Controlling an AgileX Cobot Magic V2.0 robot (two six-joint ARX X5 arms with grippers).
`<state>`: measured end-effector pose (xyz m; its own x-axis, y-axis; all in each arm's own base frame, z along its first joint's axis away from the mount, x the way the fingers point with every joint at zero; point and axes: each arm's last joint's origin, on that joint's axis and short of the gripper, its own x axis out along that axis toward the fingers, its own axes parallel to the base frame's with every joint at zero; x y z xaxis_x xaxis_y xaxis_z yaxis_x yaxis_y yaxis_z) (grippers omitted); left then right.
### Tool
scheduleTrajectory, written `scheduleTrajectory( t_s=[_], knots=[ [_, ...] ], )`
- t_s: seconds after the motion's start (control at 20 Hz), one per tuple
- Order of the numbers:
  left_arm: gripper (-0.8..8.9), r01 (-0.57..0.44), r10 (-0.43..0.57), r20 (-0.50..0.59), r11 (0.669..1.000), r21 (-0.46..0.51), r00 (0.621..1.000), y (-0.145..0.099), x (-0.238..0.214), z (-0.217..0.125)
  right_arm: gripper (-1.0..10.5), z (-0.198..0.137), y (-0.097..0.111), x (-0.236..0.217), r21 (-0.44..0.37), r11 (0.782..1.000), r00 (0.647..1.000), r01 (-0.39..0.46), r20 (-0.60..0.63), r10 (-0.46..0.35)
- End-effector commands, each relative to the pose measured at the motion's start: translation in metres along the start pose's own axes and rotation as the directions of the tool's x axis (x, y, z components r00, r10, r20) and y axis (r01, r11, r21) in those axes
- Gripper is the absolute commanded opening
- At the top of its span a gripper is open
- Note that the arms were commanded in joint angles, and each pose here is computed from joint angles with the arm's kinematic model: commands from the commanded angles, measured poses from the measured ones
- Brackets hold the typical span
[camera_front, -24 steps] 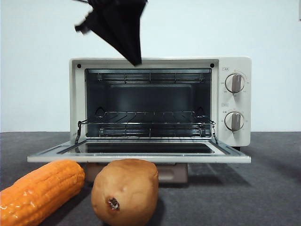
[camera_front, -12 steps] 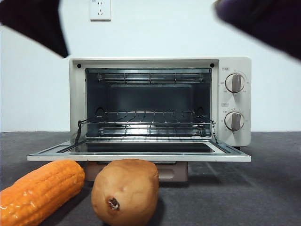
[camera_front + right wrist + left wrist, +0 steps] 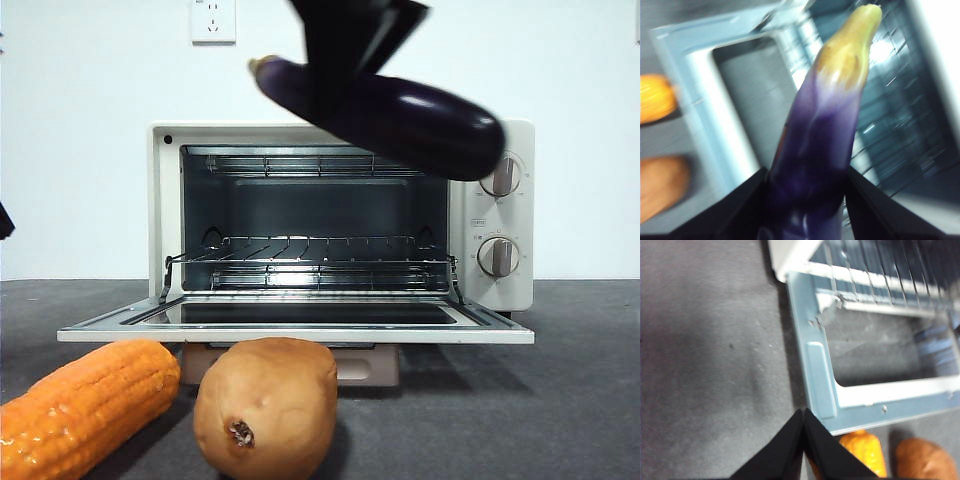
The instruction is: Take the eggplant from the table,put the eggplant in the oven
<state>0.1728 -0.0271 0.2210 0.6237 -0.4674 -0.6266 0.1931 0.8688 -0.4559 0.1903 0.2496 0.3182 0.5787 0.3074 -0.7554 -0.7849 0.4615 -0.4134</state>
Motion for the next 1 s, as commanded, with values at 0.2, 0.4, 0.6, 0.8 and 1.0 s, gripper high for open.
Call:
scheduleTrajectory(
  t_s=[0.2, 0.4, 0.6, 0.8, 1.0],
  knots=[
    [0.04, 0.042, -0.039, 0.033, 0.995, -0.09, 0.999, 0.024, -0.002, 0.011, 1.5, 0.029, 0.008, 0.047, -0.249, 0.955, 0.987, 0.161, 0.035, -0.157],
    [0.04, 0.071, -0.07, 0.017, 0.992, -0.106, 0.997, 0.028, 0.002, 0.011, 1.5, 0.035, 0.014, 0.084, -0.415, 0.875, 0.964, 0.251, 0.022, -0.266],
    [0.04, 0.078, -0.077, 0.016, 0.991, -0.106, 0.997, 0.027, 0.003, 0.011, 1.5, 0.035, 0.016, 0.109, -0.467, 0.843, 0.955, 0.267, 0.014, -0.295],
    [0.04, 0.094, -0.093, 0.014, 0.99, -0.105, 0.996, 0.027, 0.002, 0.011, 1.5, 0.035, 0.012, 0.126, -0.494, 0.813, 0.938, 0.309, 0.02, -0.345],
    [0.04, 0.098, -0.098, 0.012, 0.99, -0.104, 0.995, 0.026, 0.003, 0.011, 2.1, 0.031, 0.009, 0.133, -0.486, 0.82, 0.938, 0.302, -0.002, -0.346]
  ],
)
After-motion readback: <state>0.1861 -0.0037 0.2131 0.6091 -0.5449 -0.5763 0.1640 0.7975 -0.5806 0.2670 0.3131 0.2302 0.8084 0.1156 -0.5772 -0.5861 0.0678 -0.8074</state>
